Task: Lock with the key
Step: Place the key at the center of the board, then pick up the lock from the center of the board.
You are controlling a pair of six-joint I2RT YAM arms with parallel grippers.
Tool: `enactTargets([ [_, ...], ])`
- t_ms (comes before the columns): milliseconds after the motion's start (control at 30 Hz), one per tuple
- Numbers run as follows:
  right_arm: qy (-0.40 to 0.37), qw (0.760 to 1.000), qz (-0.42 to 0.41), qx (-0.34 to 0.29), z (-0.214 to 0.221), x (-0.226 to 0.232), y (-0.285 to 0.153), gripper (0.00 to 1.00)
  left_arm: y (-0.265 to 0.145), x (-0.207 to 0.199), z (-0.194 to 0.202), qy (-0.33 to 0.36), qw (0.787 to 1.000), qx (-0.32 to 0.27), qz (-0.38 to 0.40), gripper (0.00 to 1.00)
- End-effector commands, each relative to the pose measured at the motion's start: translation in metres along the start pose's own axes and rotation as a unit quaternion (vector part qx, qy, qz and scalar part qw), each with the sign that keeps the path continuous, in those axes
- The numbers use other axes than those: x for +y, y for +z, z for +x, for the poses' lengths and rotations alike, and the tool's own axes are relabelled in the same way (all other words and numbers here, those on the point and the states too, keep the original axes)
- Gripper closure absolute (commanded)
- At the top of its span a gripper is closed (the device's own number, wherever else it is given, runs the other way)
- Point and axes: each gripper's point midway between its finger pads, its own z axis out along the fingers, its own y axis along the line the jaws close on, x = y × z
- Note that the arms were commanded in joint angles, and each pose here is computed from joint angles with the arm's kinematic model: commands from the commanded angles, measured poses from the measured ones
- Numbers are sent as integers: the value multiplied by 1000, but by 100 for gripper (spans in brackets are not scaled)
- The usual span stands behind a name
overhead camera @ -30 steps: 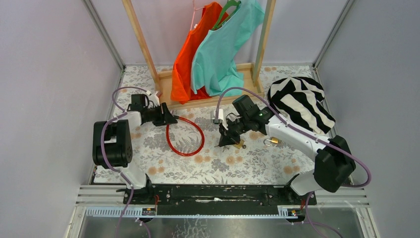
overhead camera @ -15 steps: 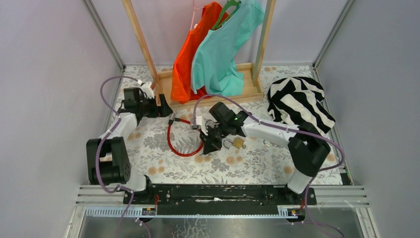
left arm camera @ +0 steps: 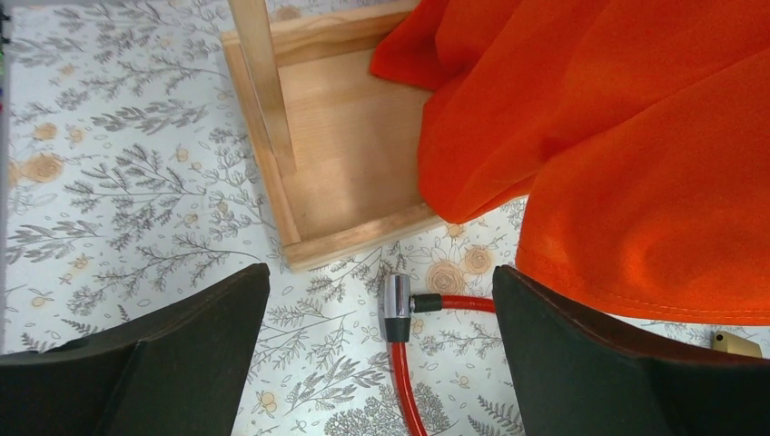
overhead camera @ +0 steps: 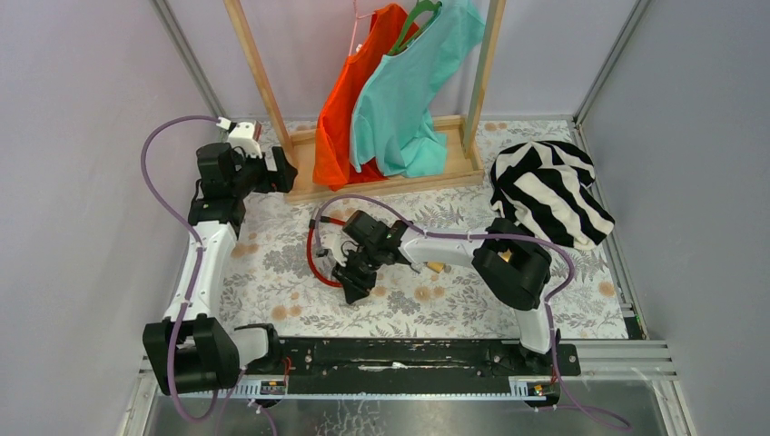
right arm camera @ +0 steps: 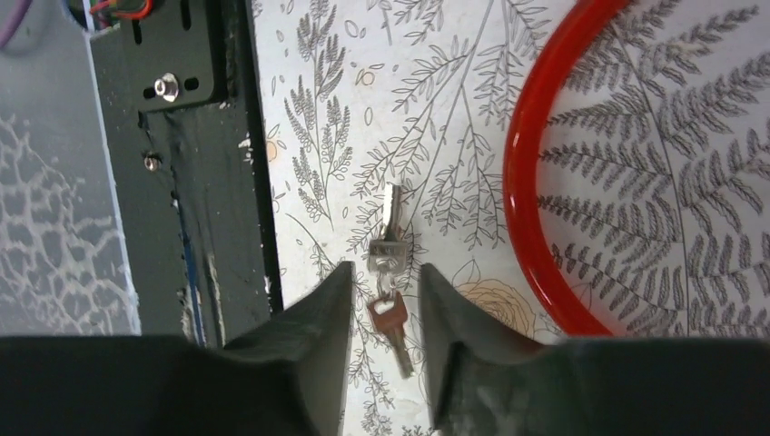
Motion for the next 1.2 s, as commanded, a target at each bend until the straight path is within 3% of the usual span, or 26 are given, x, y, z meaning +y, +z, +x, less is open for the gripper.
enactTargets([
  [0, -16, 999, 21, -32, -31, -1, -15, 50, -11, 4, -14, 16, 1000, -11, -18, 0],
  [200, -65, 993, 91, -46, -32, -15, -62, 13, -16, 7, -14, 22, 999, -2, -30, 0],
  [367, -63, 986, 139, -70, -16, -37, -120, 1, -22, -21, 6, 44, 996, 47, 57, 0],
  [600, -4, 968, 244, -53, 37, -73, -183, 1, -31, -67, 44, 142, 975, 103, 138, 0],
  [800, 59, 956, 284, -26, 86, -91, -208, 1, -41, -129, 85, 233, 935, 142, 227, 0],
  [967, 104, 946, 307, 9, 118, -108, -211, 1, -34, -149, 94, 228, 921, 161, 271, 0],
  [1167, 128, 953, 271, 32, 131, -106, -194, 1, -31, -163, 91, 214, 915, 163, 300, 0],
])
